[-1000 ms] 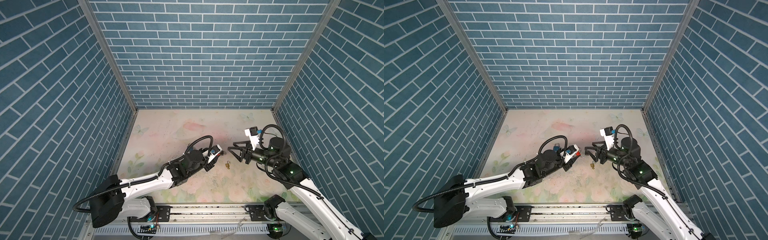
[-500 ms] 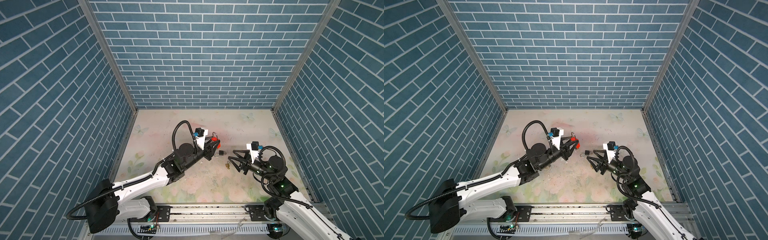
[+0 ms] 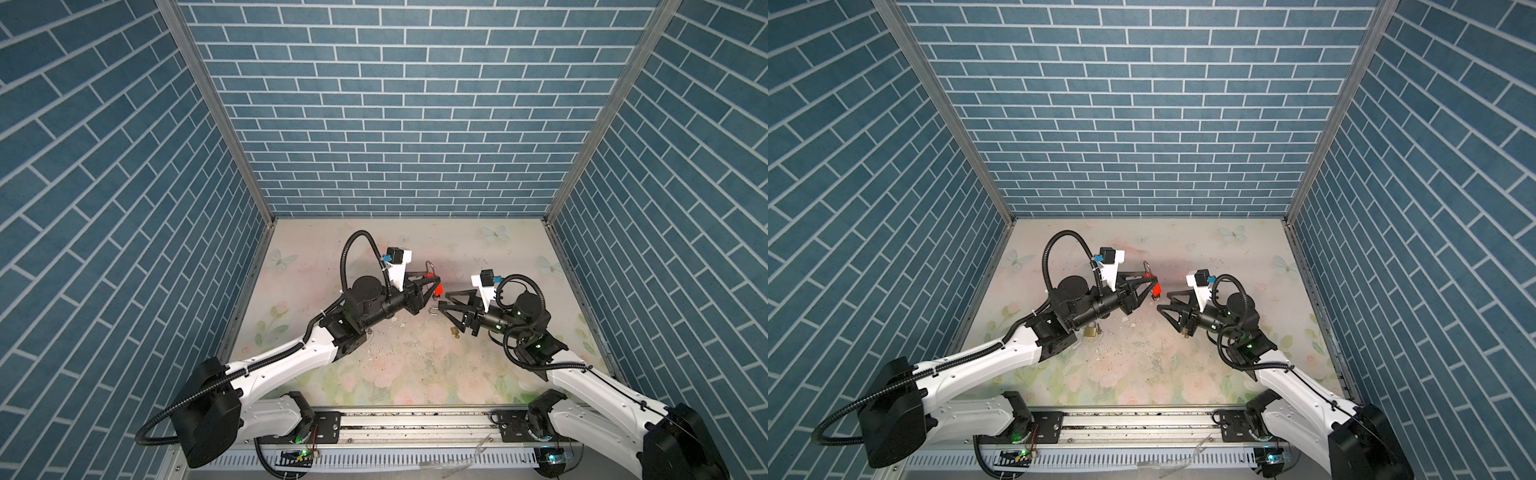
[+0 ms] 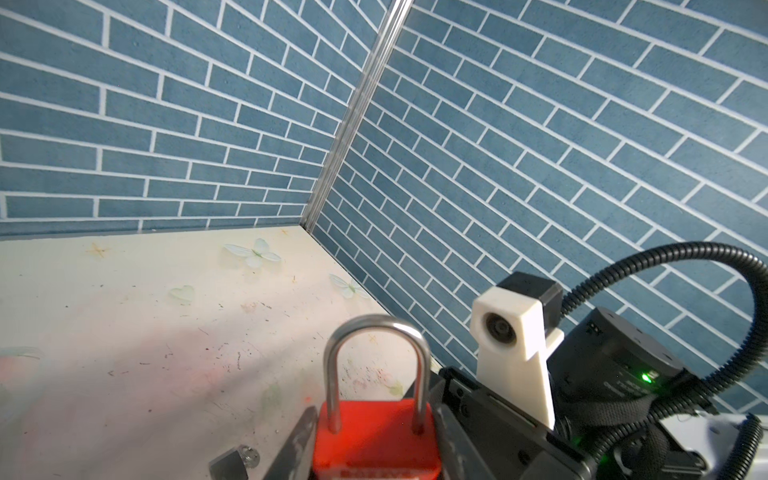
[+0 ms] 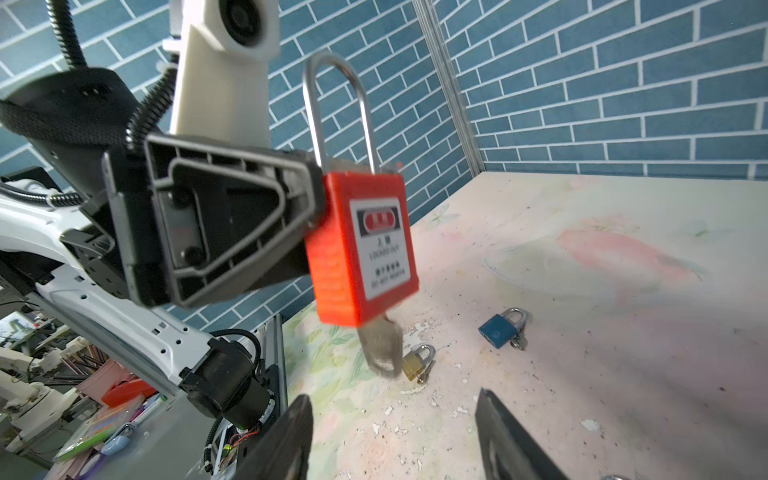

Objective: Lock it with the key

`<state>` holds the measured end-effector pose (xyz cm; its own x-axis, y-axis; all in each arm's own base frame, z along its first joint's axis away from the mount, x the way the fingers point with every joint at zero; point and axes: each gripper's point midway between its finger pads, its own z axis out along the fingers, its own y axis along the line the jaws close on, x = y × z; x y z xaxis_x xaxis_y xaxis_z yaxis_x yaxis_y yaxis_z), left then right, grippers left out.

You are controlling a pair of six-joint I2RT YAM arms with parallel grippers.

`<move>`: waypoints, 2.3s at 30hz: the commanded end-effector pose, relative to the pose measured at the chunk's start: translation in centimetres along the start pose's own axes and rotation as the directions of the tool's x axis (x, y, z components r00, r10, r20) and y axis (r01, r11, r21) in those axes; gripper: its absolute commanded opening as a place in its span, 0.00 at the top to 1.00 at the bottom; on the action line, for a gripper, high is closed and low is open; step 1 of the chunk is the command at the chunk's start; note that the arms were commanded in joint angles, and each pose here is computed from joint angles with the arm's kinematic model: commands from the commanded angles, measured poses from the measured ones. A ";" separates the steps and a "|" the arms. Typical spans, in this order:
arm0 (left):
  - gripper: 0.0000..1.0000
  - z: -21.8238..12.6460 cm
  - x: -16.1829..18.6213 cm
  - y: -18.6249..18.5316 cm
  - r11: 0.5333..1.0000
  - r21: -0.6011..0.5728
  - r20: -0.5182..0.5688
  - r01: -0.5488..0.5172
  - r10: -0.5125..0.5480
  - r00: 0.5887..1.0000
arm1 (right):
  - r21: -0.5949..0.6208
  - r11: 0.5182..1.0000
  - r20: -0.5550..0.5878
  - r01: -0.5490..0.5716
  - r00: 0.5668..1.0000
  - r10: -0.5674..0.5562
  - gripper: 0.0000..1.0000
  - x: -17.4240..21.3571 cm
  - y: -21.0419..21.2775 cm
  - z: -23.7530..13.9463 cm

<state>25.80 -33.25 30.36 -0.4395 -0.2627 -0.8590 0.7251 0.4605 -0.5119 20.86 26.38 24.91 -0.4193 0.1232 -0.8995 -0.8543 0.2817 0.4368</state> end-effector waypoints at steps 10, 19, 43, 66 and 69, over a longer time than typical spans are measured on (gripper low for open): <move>1.00 -0.1 -2.3 -1.2 0.998 0.060 0.054 0.030 -0.033 0.998 | -0.090 0.996 0.017 0.020 1.000 -0.019 0.52 -1.6 1.2 1.8; 1.00 -0.1 -2.2 -1.1 0.997 0.059 0.047 0.046 -0.049 0.998 | -0.087 0.996 0.012 0.014 1.000 -0.013 0.77 -1.8 0.7 2.4; 1.00 -1.1 1.2 10.8 0.745 -0.621 0.033 0.244 -0.286 0.958 | 0.373 0.925 -0.119 -0.068 0.986 0.121 1.00 2.8 -8.8 3.0; 1.00 -4.9 3.1 19.9 0.369 -0.709 0.355 0.601 -0.550 0.756 | 0.349 0.934 -0.245 -0.074 0.955 0.167 1.00 10.9 -8.4 3.0; 1.00 -6.2 2.3 21.0 0.330 -0.657 0.436 0.677 -0.566 0.699 | 0.332 0.939 -0.258 -0.091 0.949 0.183 1.00 11.9 -8.0 2.7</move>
<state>31.94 -28.53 17.73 -0.7807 -0.5870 -0.2142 -0.2333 0.5918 -0.7716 24.67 30.08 15.41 -0.5549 -0.0055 -0.8319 -0.7227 0.4986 0.4787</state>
